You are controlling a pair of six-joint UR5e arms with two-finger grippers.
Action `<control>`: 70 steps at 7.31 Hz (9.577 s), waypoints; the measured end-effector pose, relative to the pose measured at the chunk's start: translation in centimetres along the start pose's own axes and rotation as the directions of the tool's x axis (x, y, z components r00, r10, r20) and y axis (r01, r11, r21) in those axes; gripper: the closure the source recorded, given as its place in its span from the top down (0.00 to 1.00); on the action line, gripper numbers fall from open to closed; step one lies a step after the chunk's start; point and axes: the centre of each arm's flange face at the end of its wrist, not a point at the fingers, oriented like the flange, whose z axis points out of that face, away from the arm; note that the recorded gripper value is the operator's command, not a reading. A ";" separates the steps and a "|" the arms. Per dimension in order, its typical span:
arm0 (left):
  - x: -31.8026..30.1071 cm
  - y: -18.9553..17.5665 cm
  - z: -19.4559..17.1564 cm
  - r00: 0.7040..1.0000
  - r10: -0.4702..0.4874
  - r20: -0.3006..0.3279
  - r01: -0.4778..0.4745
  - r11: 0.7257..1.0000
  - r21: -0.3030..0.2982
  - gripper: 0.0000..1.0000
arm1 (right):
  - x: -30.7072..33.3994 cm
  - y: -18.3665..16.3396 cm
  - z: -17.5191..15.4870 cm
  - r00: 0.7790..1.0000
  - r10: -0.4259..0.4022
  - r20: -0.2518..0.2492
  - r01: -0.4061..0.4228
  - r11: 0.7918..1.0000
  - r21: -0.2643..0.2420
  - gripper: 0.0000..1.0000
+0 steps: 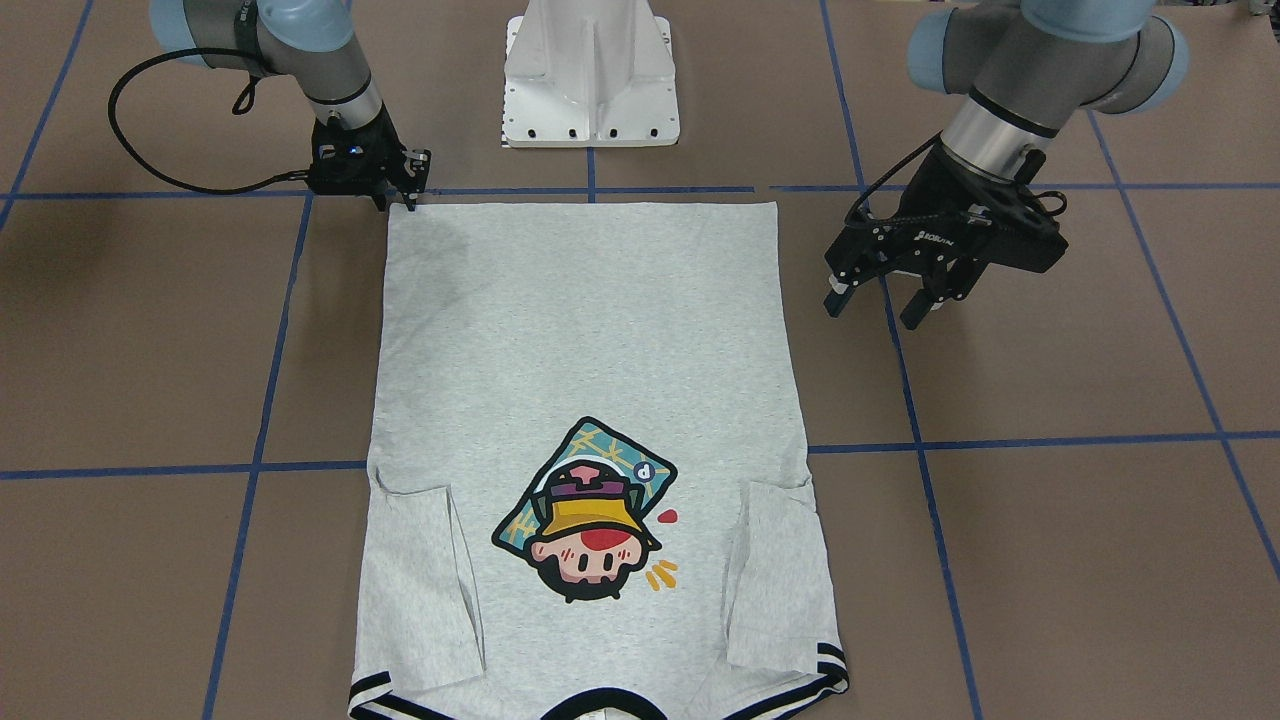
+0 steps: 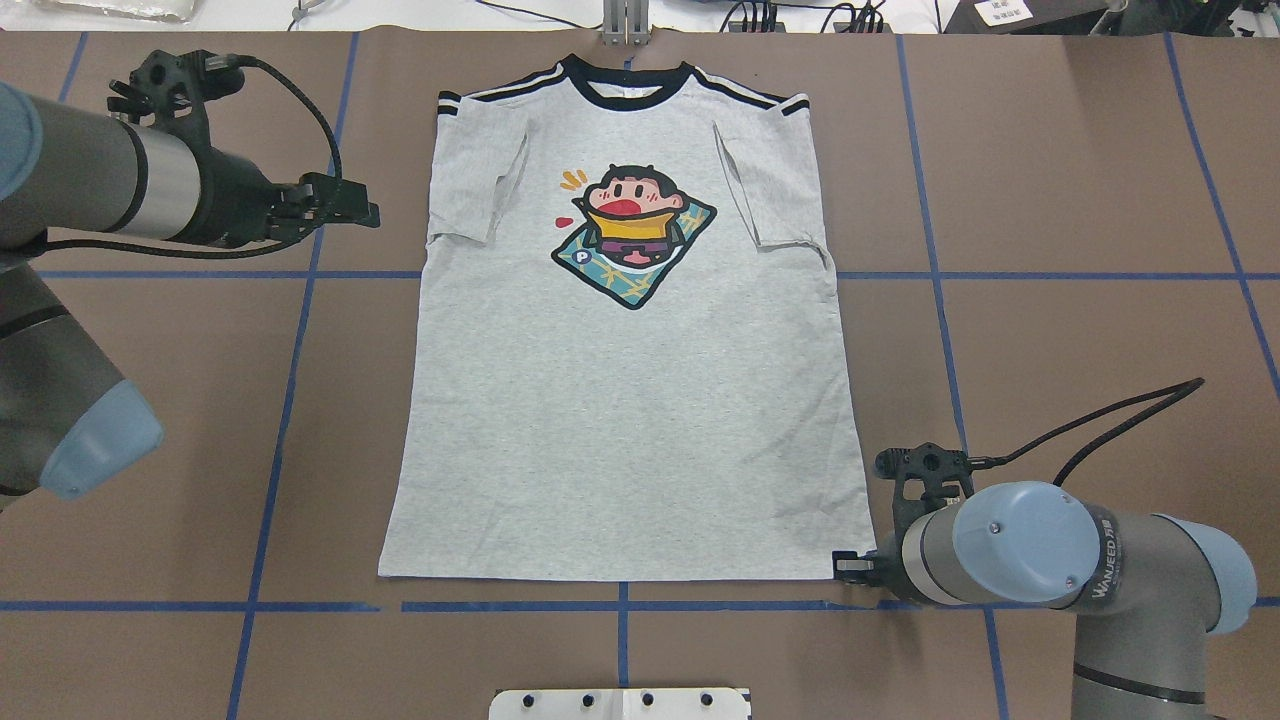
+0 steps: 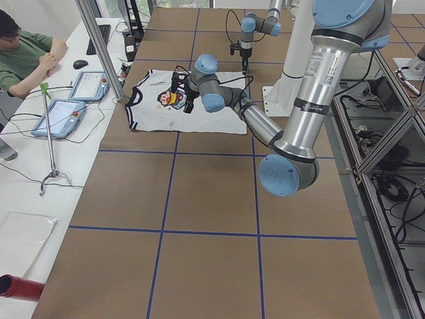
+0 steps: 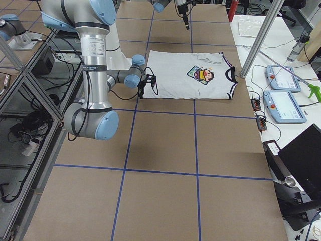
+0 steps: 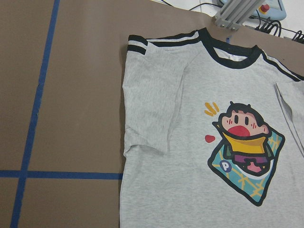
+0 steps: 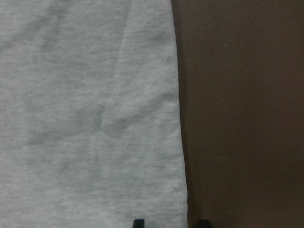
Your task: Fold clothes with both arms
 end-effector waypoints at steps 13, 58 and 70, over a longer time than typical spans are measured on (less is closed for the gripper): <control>0.1 0.0 0.0 1.000 0.002 -0.001 -0.002 1.000 0.000 0.99 | 0.1 -0.1 0.6 1.000 0.003 -0.014 -0.003 1.000 -0.004 0.03; 3.7 28.9 2.7 0.957 -0.227 0.183 0.264 0.940 -0.215 0.00 | -1.1 -3.6 -11.0 0.970 0.137 0.201 -0.125 0.990 -0.068 0.00; 8.2 28.7 -8.2 0.959 -0.261 0.108 0.282 0.888 -0.362 0.00 | 2.7 -3.8 -16.5 0.953 0.164 0.254 -0.098 0.962 -0.253 0.00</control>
